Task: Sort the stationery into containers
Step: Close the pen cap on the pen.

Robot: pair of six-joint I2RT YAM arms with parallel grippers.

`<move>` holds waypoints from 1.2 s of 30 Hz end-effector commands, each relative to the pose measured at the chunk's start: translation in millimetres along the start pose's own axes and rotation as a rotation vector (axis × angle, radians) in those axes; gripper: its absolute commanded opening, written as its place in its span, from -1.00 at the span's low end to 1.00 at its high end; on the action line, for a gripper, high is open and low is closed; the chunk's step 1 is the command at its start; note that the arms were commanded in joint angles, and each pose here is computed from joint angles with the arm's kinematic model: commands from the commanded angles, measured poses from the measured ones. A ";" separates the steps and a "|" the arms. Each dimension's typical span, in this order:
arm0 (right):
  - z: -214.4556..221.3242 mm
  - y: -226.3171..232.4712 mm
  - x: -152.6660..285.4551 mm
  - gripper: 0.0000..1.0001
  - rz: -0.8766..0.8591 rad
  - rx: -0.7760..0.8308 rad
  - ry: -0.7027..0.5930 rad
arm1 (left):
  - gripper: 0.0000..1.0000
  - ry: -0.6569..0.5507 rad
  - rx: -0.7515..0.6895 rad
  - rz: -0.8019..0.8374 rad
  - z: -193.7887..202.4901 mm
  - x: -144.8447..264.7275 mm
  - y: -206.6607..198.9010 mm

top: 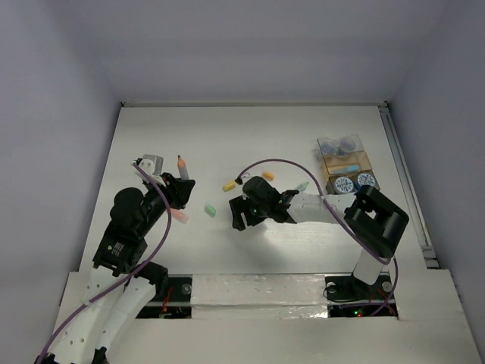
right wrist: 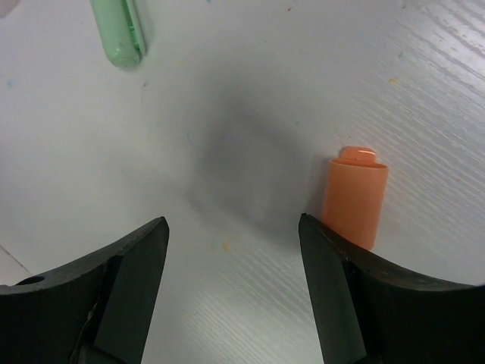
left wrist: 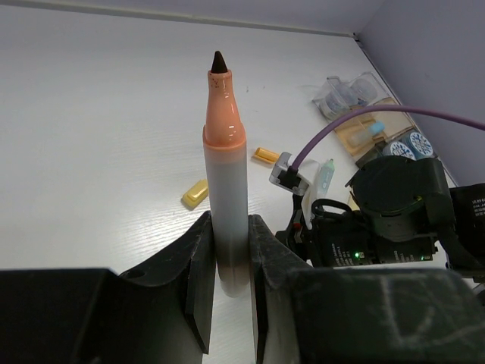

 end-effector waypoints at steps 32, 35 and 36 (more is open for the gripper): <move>-6.7 -45.0 -9.6 0.45 0.286 0.005 0.078 | -1.00 -0.042 -0.002 0.038 -10.9 -1.0 -6.4; -6.1 -48.7 -9.6 0.44 0.317 0.021 0.092 | -1.00 -0.041 -0.004 0.037 -10.7 -1.3 -6.2; -5.7 -49.7 -10.0 0.44 0.326 0.027 0.098 | -1.00 -0.041 -0.004 0.037 -10.7 -1.3 -6.2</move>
Point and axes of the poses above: each gripper's point midway between its finger pads, its own x axis back along the fingers, its own y axis along the line the jaws close on, z = x × y, the point moved 7 cm from there along x, back along the fingers, and after that the axes turned 4 degrees about x, right-handed, at the moved point
